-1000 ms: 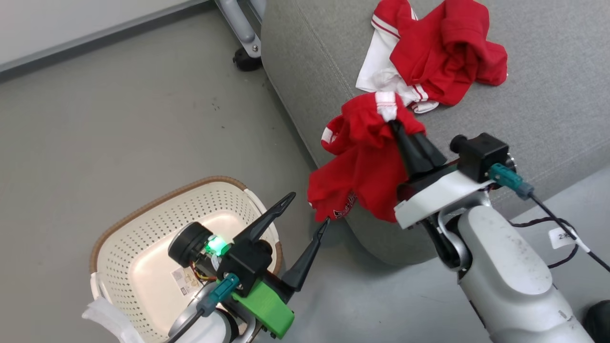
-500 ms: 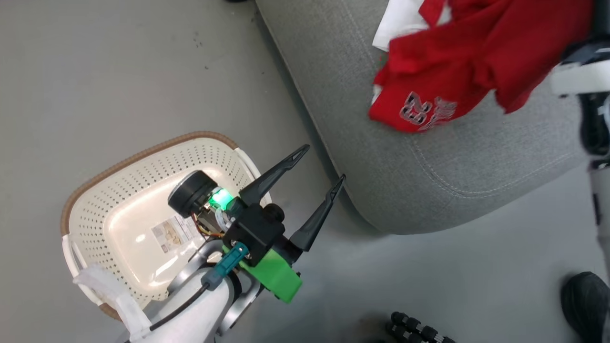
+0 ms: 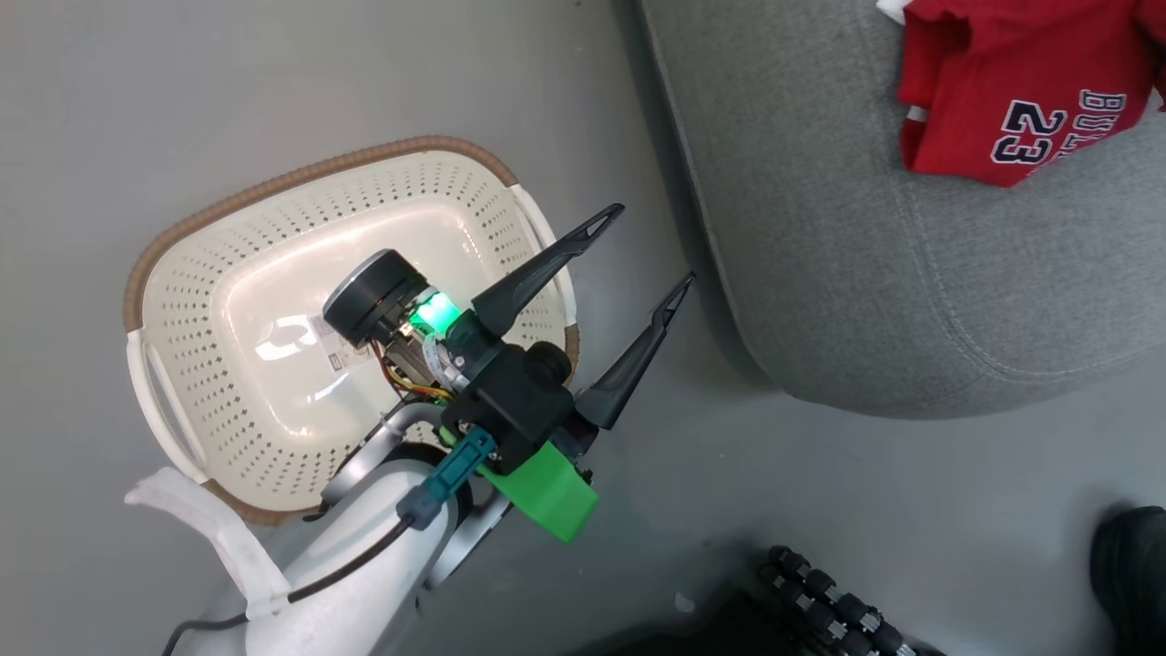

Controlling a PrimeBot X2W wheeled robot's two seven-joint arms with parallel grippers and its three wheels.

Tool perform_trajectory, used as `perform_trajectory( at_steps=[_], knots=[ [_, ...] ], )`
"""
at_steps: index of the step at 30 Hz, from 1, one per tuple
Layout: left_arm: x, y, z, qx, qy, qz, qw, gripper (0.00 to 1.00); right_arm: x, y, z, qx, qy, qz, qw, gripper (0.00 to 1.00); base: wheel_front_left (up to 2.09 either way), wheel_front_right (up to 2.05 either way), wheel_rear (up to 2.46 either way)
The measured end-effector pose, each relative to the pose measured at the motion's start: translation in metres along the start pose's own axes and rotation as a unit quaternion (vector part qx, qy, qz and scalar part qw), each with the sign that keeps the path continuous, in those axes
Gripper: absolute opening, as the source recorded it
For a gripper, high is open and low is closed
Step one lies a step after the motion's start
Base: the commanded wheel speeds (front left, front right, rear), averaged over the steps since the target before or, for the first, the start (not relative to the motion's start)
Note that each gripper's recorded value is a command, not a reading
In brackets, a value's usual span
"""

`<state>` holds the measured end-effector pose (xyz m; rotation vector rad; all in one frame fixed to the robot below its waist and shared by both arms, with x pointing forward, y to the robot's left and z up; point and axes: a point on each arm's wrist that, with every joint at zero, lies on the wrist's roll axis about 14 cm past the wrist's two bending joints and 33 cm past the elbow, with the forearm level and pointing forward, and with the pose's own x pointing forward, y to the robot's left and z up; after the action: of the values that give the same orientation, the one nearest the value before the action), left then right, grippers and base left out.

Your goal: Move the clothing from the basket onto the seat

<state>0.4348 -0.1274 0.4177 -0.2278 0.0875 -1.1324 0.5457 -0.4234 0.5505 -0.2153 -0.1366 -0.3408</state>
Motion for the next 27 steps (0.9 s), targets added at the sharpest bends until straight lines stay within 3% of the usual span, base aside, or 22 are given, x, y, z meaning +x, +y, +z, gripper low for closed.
perform_trajectory(
  at_steps=[1,2,3,4,5,8,14,19,27],
  knots=[
    [-0.001,0.003,-0.004,-0.003,0.002,0.003,1.000,1.00,0.001,0.000,-0.014,0.005,0.016,-0.006,1.000,0.00,0.00,0.00,0.00],
    [-0.002,0.005,-0.006,-0.005,0.004,0.005,1.000,1.00,0.001,-0.001,-0.024,0.009,0.026,-0.012,1.000,0.26,0.00,0.00,0.00],
    [-0.003,0.007,-0.009,-0.008,0.006,0.008,1.000,1.00,0.001,-0.001,-0.035,0.013,0.037,-0.018,0.999,0.40,0.00,0.00,0.00],
    [-0.004,0.009,-0.012,-0.010,0.007,0.012,1.000,1.00,0.000,-0.002,-0.049,0.017,0.053,-0.025,0.998,0.92,0.00,0.00,0.00],
    [-0.006,0.011,-0.015,-0.012,0.010,0.016,1.000,1.00,-0.002,-0.001,-0.062,0.019,0.069,-0.029,0.997,1.00,0.00,0.00,0.00],
    [-0.010,0.016,-0.022,-0.016,0.017,0.024,0.999,1.00,-0.007,-0.001,-0.085,0.028,0.094,-0.044,0.994,1.00,0.00,0.00,0.00],
    [-0.012,0.018,-0.017,-0.013,0.009,0.038,0.999,1.00,-0.026,-0.005,-0.094,0.038,0.107,-0.059,0.992,1.00,0.00,0.00,0.00],
    [-0.014,0.015,-0.003,0.001,-0.001,0.052,0.999,1.00,-0.053,-0.002,-0.078,0.053,0.093,-0.059,0.992,1.00,0.00,0.00,0.00],
    [-0.029,0.010,0.013,0.001,-0.012,0.097,0.995,1.00,-0.087,0.030,-0.043,0.060,0.058,-0.015,0.996,1.00,0.00,0.00,0.00]
  ],
)
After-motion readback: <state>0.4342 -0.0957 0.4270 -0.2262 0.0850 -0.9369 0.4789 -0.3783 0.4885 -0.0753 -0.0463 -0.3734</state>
